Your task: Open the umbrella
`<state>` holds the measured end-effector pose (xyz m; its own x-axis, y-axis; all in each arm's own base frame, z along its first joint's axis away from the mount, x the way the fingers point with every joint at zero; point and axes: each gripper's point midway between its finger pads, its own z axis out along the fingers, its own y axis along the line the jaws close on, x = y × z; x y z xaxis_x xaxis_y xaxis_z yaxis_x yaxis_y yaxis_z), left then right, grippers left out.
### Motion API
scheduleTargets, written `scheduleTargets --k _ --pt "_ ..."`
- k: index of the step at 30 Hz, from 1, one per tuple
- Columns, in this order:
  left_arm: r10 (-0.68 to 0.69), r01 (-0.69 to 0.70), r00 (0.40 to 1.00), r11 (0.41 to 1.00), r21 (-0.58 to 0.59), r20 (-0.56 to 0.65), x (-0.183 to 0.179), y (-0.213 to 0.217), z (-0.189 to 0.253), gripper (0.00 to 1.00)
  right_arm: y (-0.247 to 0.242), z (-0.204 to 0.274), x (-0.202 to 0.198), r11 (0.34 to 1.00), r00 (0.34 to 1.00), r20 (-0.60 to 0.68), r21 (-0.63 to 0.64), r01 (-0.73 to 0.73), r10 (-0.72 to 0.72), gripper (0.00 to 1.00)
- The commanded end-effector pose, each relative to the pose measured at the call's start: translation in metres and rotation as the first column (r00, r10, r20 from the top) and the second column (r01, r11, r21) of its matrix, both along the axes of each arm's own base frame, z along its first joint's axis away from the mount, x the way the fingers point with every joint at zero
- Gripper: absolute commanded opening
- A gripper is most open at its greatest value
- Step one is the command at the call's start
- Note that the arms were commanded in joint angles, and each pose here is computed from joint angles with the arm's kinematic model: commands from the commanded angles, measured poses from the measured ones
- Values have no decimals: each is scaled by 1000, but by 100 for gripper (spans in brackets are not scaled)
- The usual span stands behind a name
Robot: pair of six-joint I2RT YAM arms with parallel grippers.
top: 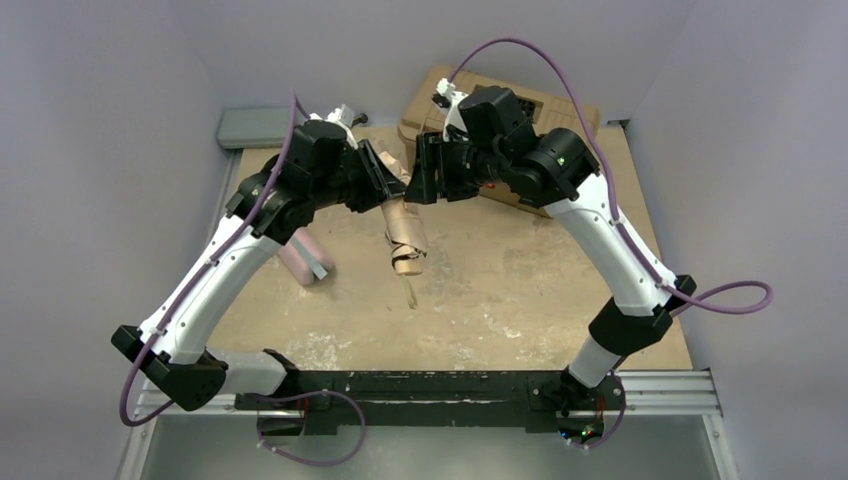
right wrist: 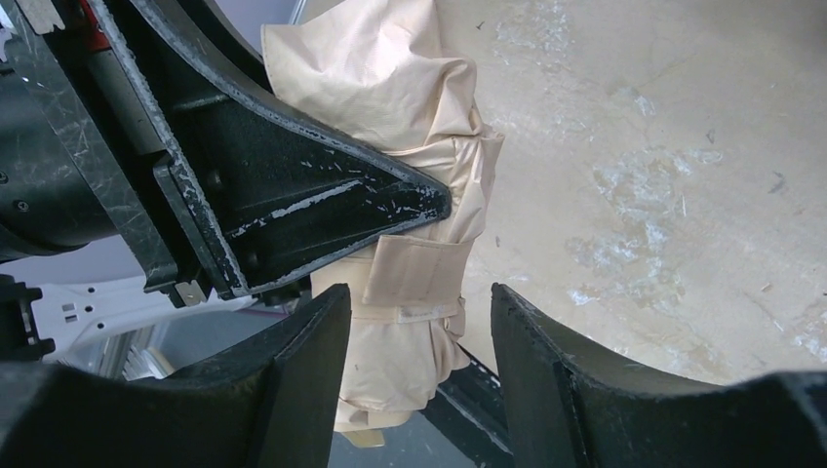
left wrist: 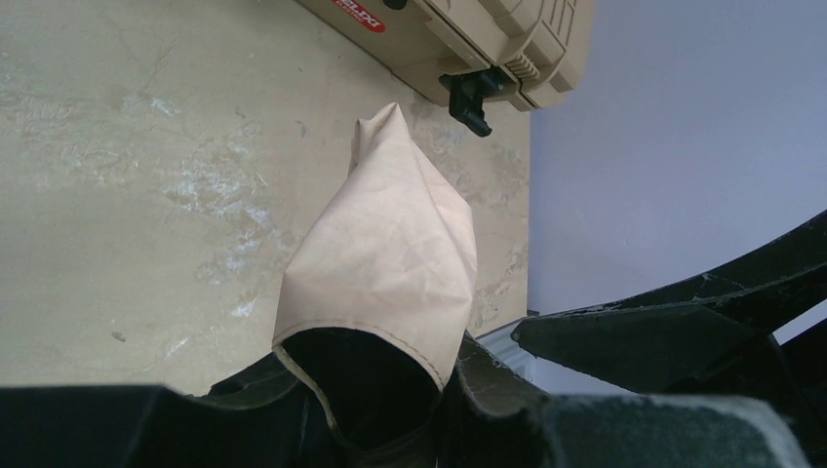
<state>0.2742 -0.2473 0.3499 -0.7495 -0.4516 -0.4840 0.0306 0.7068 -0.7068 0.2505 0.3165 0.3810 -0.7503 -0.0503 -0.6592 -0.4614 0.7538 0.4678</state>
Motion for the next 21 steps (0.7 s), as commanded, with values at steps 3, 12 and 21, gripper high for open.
scheduleTargets --k 3,12,21 --pt "-5 17 993 995 -96 119 6 -10 45 0 5 3 -7 1000 1000 2 14 -11 11 52" --pt "-33 50 990 992 -117 140 4 -17 48 0 3 -19 -4 999 1000 -17 -53 5 -6 45" --pt "-71 98 982 984 -147 178 1 -23 56 0 0 -27 1 996 1000 -12 -88 24 -25 34"
